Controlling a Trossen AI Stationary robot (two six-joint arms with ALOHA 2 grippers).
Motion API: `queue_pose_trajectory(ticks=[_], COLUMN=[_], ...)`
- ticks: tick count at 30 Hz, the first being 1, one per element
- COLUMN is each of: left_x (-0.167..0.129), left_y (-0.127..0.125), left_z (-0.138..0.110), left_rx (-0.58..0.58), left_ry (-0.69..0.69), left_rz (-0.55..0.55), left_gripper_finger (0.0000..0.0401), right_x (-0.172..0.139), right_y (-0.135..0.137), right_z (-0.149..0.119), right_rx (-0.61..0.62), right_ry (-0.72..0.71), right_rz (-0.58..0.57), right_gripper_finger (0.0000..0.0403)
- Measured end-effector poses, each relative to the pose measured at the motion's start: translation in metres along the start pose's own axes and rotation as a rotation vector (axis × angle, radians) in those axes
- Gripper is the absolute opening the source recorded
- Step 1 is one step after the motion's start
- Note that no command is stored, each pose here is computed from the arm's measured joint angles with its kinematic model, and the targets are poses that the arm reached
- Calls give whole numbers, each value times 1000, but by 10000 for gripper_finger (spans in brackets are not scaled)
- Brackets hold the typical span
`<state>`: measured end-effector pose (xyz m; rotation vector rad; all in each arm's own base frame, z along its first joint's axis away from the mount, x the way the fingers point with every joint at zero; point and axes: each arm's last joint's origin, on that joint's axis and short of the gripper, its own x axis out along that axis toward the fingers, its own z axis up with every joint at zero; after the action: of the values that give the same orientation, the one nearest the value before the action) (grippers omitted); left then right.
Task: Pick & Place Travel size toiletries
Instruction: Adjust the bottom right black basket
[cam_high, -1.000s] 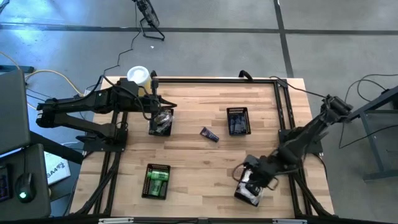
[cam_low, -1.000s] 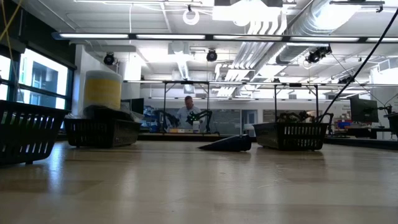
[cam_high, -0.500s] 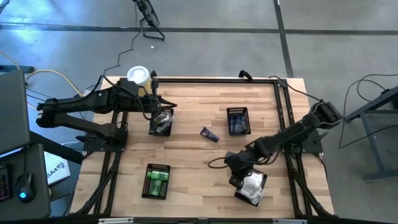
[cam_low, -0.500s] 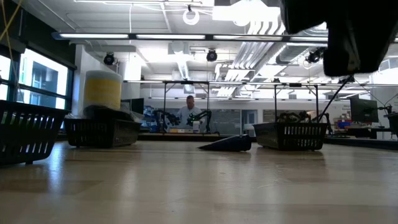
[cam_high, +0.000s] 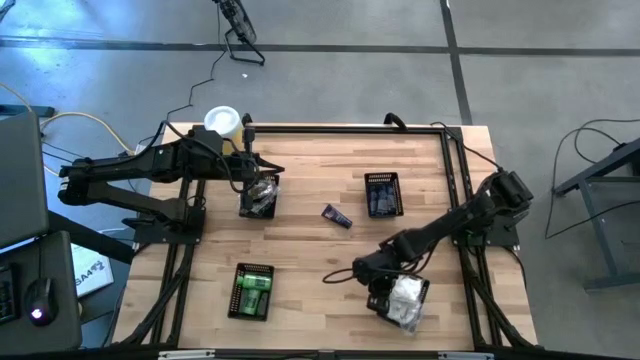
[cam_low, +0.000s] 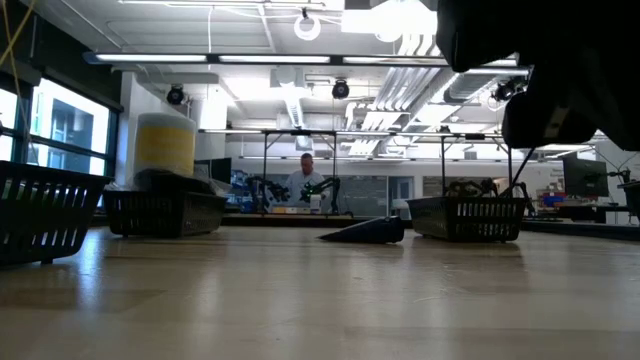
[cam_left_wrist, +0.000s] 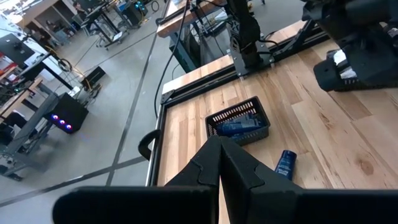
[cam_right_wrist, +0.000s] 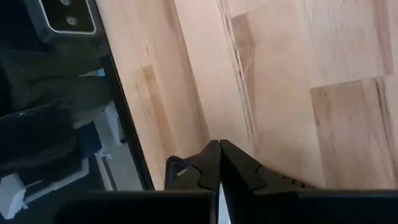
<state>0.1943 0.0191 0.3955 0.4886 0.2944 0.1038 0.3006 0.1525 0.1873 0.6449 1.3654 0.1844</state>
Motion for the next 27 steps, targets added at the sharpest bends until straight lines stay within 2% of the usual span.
queue_pose_trajectory(ticks=[7,15,27], left_x=[0,0,0], left_y=[0,0,-2], left_z=[0,-1,-4], left_rx=[0,-3,-47], left_ry=[0,7,47], left_rz=[0,-3,-23], left_gripper_finger=[0,0,0], right_x=[0,16,18], right_y=[-2,-8,0], right_z=[-1,-2,-12], right_rx=[-42,-101,-156], right_ry=[20,108,174], right_rz=[-10,-9,41], right_gripper_finger=[2,2,2])
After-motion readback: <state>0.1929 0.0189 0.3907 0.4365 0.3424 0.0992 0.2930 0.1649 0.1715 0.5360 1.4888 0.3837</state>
